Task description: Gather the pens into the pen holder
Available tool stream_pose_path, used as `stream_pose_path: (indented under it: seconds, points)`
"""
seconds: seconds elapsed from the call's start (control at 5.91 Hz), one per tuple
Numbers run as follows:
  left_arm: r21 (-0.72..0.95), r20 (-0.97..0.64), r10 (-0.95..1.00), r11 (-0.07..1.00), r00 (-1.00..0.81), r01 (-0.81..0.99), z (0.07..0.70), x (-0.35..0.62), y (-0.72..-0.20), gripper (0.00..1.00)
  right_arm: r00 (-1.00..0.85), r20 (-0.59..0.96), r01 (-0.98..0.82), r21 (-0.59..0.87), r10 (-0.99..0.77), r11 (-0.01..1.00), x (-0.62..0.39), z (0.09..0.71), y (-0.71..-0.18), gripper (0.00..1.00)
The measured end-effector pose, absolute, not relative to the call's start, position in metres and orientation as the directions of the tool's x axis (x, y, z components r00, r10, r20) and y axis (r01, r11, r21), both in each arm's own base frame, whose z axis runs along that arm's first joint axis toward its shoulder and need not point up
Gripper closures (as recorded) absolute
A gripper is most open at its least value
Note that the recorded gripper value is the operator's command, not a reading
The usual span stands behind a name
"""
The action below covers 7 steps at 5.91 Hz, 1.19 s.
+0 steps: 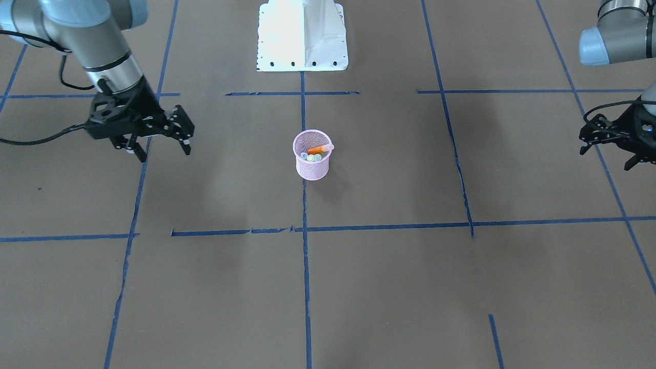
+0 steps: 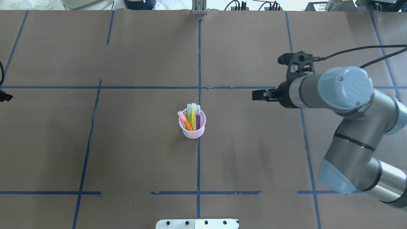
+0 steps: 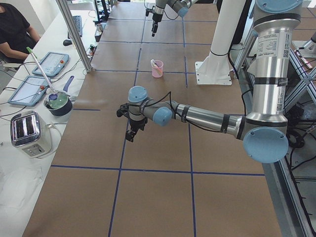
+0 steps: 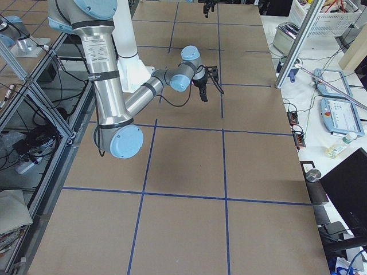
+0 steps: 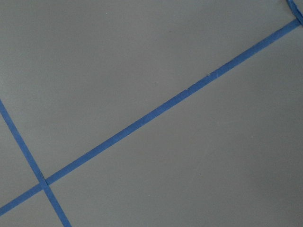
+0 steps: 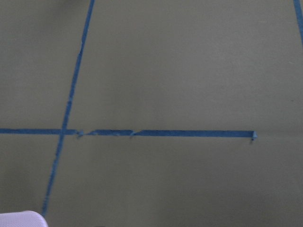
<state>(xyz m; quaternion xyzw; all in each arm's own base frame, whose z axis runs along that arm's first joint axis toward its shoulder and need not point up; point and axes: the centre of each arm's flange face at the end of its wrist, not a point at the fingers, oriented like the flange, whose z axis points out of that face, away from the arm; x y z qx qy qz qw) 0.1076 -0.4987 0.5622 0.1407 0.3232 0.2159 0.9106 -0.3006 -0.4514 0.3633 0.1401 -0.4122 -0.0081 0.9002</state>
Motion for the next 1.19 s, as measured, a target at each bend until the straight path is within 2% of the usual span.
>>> stream_pose_path:
  seconds: [0.34,0.68,0.85,1.19]
  points:
    - [0.272,-0.64,0.358,0.933,0.68,-0.235,0.57,0.068,-0.497,0.0,0.681,0.7,0.058,0.242,-0.215,0.969,-0.177,0.479,-0.485,0.01]
    - [0.138,-0.698,0.215,0.976,0.683,-0.166,0.575,0.03,-0.492,0.0,0.654,0.726,0.083,0.21,-0.213,0.974,-0.041,0.597,-0.49,0.01]
    - [0.102,-0.706,0.179,0.983,0.685,-0.151,0.583,0.021,-0.484,0.0,0.649,0.731,0.081,0.213,-0.214,0.974,0.005,0.638,-0.478,0.01]
    - [0.075,-0.734,0.152,0.987,0.662,-0.144,0.594,0.018,-0.466,0.0,0.66,0.719,0.101,0.204,-0.219,0.974,0.059,0.667,-0.457,0.01]
